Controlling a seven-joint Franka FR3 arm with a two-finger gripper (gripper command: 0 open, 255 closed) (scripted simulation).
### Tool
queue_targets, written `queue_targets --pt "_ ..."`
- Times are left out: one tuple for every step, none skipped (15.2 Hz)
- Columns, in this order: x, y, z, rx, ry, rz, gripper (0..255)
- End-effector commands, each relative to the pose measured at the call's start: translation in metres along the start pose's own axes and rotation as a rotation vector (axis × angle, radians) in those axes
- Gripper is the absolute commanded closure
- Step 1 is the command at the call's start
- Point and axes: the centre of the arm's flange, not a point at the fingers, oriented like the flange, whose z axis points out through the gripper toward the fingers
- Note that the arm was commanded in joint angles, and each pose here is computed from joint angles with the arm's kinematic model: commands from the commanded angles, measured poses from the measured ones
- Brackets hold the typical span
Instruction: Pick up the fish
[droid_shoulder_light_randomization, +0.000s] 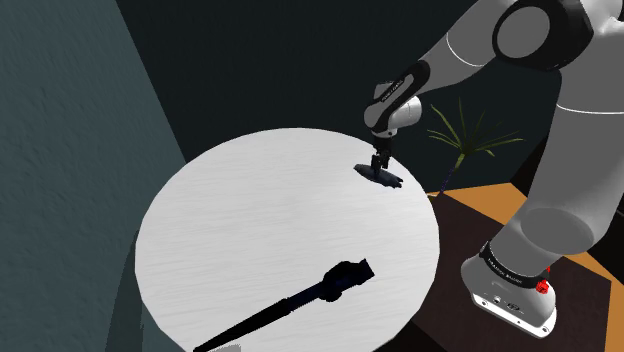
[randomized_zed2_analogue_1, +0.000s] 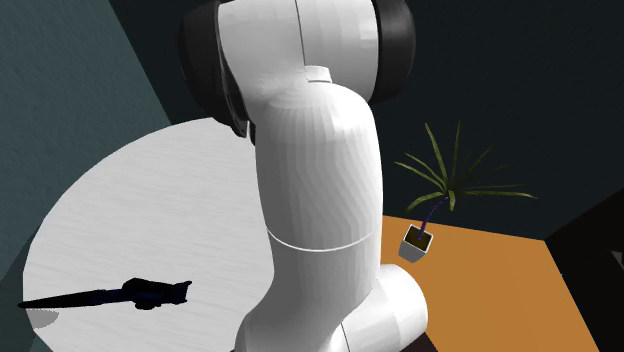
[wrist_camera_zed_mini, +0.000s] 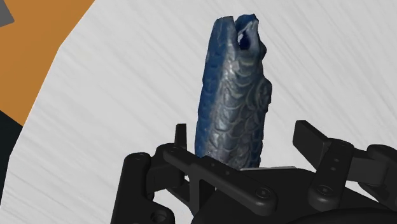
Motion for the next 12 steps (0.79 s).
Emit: queue_targets --pt "0.0015 0.0022 0.0107 0.0 0.0 0.0 0" --pt "0.003 0.0034 0.0188 0.0 0.0 0.0 0" --pt "0.0029 0.0034 0.0188 0.0 0.0 0.0 0" --pt "0.003 0.0034 0.0188 0.0 0.0 0.0 0" --pt "0.0024 0.0036 0.0194 0.0 0.0 0.0 255" --pt "0.0025 0.0036 0.0191 0.0 0.0 0.0 255" --pt "0.0023 0.0036 0.0192 0.0 0.0 0.0 255" --pt "0.0023 0.0034 0.0193 0.0 0.0 0.0 255" --pt "0.0022 0.0033 0.0195 0.0 0.0 0.0 255" --pt "0.0022 0.0034 0.0193 0.0 0.0 0.0 255" --pt "0.0023 0.0035 0.0194 0.0 0.0 0.0 255" --pt "0.0022 0.0034 0.0193 0.0 0.0 0.0 255"
